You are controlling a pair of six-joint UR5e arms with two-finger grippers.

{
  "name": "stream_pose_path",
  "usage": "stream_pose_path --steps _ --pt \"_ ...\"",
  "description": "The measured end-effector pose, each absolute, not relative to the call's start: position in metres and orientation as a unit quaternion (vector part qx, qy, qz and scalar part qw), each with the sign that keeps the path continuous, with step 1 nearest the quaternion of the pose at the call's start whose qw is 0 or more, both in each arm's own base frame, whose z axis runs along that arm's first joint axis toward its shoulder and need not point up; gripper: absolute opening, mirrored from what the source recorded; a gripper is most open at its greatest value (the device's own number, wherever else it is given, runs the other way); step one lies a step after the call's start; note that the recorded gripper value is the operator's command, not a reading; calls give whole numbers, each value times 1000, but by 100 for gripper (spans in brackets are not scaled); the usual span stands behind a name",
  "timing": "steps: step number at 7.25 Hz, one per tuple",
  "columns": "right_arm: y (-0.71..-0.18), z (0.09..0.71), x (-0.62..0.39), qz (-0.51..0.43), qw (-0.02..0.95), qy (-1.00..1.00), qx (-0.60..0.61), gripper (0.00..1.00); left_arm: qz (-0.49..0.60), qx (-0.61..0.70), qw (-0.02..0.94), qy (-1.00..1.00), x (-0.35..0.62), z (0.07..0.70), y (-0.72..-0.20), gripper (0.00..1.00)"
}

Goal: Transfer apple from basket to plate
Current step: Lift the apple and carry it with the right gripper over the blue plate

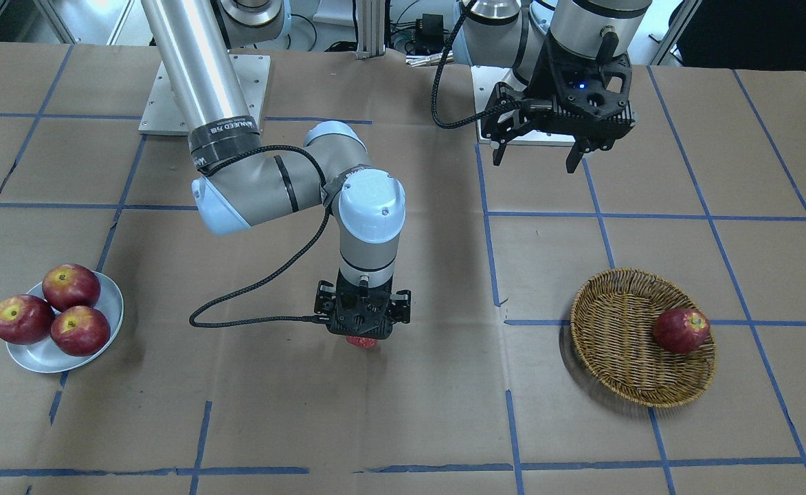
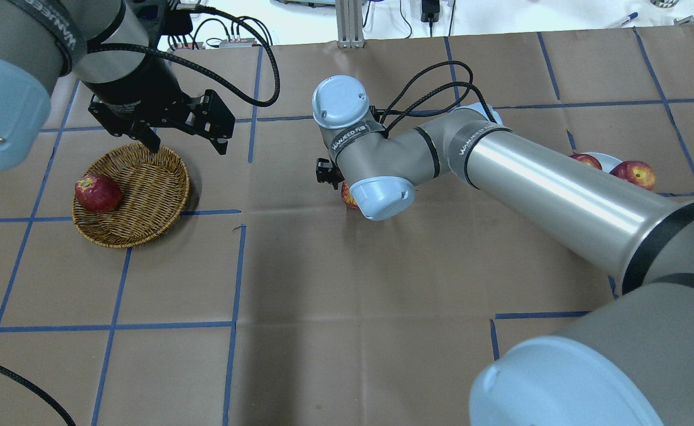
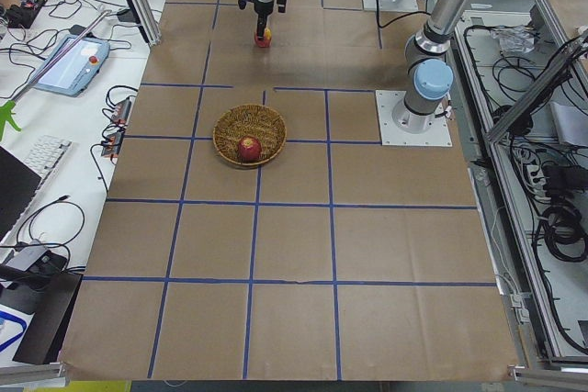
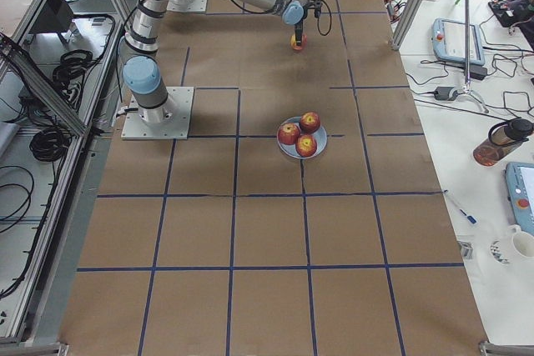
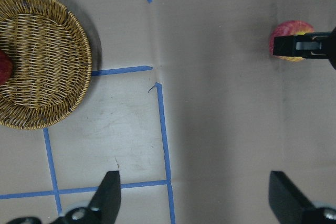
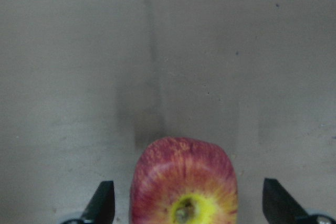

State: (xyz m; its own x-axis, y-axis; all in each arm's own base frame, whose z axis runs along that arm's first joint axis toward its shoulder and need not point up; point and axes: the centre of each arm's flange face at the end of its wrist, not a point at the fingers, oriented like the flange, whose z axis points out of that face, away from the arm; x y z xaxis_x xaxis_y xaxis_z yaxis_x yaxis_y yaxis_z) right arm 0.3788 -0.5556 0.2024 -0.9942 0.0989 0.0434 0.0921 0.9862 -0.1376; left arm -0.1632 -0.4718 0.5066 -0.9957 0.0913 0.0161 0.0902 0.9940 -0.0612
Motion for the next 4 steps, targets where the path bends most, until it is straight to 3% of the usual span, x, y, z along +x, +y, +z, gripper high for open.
stream_pose_path --steps 1,2,4 --pt "-556 193 382 67 25 -996 -44 89 29 -45 6 -999 -162 506 -472 99" --pt "-555 186 384 65 25 -997 -42 69 29 -45 0 -999 -162 506 -472 99" --pt "-555 180 385 65 25 -997 -40 57 28 -46 -6 -999 -162 505 -472 99"
